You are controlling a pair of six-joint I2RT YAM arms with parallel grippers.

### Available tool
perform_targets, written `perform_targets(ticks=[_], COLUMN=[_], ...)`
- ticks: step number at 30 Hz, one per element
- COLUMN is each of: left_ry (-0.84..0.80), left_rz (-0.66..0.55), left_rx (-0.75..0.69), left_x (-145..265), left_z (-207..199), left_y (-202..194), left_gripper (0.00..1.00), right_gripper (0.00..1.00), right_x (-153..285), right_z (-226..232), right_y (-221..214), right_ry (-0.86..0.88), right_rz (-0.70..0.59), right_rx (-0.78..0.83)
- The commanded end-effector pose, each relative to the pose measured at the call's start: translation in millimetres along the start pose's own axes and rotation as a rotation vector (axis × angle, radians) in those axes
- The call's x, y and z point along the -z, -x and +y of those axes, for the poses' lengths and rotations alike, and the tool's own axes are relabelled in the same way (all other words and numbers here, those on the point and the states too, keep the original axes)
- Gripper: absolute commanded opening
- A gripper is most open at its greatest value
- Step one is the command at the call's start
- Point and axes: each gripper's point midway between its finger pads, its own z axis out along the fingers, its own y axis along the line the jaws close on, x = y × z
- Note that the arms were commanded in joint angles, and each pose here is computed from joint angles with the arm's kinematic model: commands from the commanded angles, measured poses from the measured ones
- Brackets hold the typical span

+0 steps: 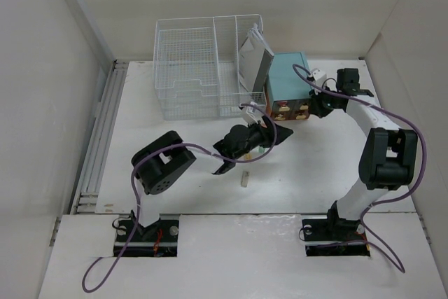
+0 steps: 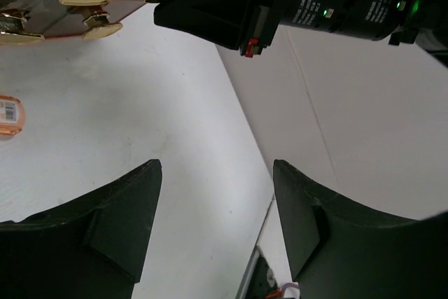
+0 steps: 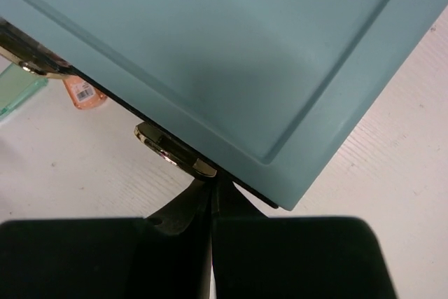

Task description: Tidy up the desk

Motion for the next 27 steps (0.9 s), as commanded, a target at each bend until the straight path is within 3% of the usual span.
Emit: perform_targets(ticks=[1, 6, 7, 16, 23, 27], left_ry=[-0.098, -0.120, -0.120, -0.121, -0.161, -0.090], left_rz=[-0.091, -0.126, -0.137, -0.201, -0.253, -0.277], left_rx=[0.121, 0.227, 0.240, 0.335, 0.401, 0.427], left_x=[1, -5, -9, -34, -43, -50], left_z=[-15, 3, 3, 17, 12, 28], left_y=[22, 19, 21, 26, 42, 42], left_gripper=[0.61, 0.61, 0.60, 0.59, 0.58, 0.58], right_gripper=[0.00, 0.26, 0.28, 0.28, 0.28, 0.28], right_x=[15, 58, 67, 121, 123, 131], right_z=[3, 13, 16, 35, 49, 51], right_y=[41, 31, 28, 8, 0, -1], right_ry=[0.048, 0.110, 0.107, 0.163, 0.187, 0.199], right_rz=[-0.123, -0.142, -0.147, -0.210, -0.228, -0.254], right_rx=[0.093, 0.165, 0.176, 0.135, 0.137, 0.121])
